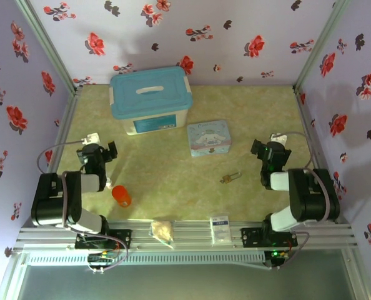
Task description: Unlock the padlock with the key
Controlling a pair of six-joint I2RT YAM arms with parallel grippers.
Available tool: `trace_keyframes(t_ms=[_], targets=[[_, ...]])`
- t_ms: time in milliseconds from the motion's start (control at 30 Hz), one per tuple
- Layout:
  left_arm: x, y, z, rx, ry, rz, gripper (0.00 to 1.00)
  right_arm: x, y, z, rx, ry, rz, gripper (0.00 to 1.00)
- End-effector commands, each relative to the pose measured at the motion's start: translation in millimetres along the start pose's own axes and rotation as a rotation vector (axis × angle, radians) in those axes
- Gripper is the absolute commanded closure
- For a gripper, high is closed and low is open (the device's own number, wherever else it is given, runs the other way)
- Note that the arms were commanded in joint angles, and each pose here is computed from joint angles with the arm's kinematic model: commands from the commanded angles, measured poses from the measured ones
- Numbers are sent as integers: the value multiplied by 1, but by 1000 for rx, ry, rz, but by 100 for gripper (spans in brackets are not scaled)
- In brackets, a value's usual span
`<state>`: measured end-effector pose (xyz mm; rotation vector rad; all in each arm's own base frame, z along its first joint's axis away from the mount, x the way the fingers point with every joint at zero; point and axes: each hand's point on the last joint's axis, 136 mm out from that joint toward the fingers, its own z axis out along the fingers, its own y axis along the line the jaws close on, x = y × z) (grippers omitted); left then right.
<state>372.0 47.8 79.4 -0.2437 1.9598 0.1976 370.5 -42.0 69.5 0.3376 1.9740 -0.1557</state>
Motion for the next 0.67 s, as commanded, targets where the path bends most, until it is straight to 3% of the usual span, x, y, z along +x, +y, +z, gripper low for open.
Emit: trace_keyframes(t_ms=[0,67,633], targets=[[-23,-16,6,71,-85,11,0,-28,10,4,-49,-129,9,1],[-24,-14,8,48,-91,16,0,-24,11,8,-41,-63,-4,1],[-25,-12,7,-8,-90,35,0,-22,26,10,-122,-52,-41,1]])
